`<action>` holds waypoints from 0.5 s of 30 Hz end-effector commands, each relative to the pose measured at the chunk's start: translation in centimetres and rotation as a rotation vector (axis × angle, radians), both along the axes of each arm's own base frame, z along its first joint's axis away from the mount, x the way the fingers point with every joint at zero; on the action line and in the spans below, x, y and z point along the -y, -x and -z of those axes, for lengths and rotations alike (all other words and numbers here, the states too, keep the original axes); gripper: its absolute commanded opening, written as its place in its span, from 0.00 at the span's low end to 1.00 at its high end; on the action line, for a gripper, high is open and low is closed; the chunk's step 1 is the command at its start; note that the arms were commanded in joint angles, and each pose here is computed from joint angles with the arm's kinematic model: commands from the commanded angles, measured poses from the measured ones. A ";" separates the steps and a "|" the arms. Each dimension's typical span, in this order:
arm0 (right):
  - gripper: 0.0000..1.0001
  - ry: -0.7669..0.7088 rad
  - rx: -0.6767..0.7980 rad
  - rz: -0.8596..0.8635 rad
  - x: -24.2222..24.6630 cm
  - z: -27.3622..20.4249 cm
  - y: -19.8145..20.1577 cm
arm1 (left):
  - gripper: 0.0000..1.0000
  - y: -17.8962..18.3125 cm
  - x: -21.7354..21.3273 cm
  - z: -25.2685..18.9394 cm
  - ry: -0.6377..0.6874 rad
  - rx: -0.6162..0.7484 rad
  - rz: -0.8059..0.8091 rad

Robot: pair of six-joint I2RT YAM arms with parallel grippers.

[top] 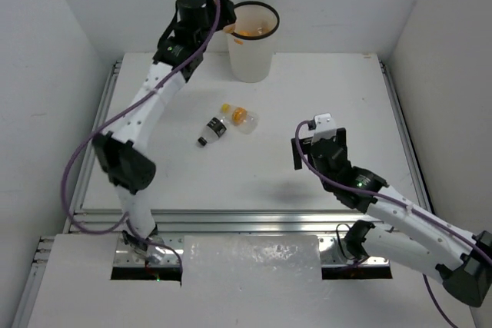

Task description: Put the plastic bottles in the bin

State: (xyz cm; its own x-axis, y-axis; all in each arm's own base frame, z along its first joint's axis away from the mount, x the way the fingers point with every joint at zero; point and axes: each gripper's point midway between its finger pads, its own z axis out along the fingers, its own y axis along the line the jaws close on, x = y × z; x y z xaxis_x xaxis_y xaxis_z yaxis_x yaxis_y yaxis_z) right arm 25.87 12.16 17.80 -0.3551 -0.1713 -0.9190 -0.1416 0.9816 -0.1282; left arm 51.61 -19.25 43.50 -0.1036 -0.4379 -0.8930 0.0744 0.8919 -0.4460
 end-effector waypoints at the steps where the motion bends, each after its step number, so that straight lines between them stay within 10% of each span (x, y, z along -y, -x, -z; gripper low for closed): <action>1: 0.99 -0.001 -0.109 0.022 0.0 1.8 0.5 | 0.00 -5.1 1.5 0.2 -0.121 0.106 0.039; 7: 0.99 0.018 -0.205 -0.048 -1.1 4.4 1.2 | 0.08 -11.4 3.4 -0.2 -0.149 0.325 0.092; 10: 0.99 0.021 -0.218 -0.075 -1.5 4.7 1.3 | 0.40 -13.2 4.7 0.5 -0.106 0.407 0.105; 13: 0.99 0.002 -0.219 -0.094 -2.1 4.1 1.1 | 0.98 -13.8 4.2 -0.7 -0.077 0.440 0.054; 15: 0.99 -0.048 -0.211 -0.156 -3.6 3.8 0.9 | 1.00 -12.1 3.1 -4.1 -0.048 0.499 0.023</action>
